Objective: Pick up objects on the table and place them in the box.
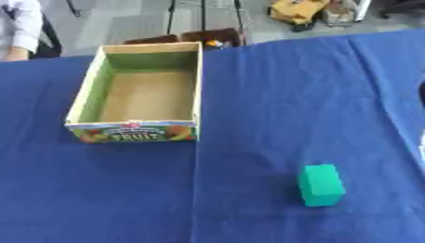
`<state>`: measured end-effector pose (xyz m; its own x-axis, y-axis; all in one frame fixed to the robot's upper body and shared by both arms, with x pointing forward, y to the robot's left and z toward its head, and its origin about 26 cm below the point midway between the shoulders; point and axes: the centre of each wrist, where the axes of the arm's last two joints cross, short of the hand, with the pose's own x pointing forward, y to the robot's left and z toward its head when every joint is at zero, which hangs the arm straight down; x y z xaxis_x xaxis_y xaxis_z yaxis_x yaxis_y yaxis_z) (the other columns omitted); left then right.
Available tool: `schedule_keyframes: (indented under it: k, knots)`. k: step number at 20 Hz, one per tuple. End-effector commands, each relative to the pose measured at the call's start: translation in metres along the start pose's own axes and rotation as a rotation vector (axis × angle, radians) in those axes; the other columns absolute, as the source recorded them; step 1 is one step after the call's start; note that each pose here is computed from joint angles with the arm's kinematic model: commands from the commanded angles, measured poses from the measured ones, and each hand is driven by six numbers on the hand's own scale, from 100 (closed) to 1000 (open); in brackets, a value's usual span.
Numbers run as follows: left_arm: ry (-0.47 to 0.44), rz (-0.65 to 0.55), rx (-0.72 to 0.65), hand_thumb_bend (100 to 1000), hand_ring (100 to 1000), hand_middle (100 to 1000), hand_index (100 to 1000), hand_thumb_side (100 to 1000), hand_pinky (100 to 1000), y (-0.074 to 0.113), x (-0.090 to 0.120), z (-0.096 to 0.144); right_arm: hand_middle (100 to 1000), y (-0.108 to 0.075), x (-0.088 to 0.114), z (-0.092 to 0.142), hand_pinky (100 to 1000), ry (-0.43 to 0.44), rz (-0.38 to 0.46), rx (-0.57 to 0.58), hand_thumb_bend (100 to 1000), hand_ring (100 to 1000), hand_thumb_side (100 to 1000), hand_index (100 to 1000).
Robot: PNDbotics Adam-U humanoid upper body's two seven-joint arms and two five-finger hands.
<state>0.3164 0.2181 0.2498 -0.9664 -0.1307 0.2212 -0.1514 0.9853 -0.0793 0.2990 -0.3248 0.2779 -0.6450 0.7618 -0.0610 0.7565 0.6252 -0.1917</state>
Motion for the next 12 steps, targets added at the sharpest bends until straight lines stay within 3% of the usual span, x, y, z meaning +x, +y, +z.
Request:
schedule_keyframes:
  k: [1,7,12]
  knots:
    - [-0.032,-0.007,0.000,100,924,923,1000,1000,788,0.003,0.004,-0.007,713,-0.007,0.002,-0.014,735,-0.058,0.018,0.007,100,671,1000,835]
    - [-0.028,-0.014,-0.011,100,924,923,1000,1000,788,0.004,0.004,-0.006,717,-0.015,0.002,-0.032,738,-0.101,0.076,0.103,100,682,1000,840]
    - [-0.025,-0.019,-0.022,100,925,923,1000,1000,788,0.005,0.004,-0.005,717,-0.023,-0.006,-0.043,745,-0.073,0.150,0.275,100,678,1000,845]
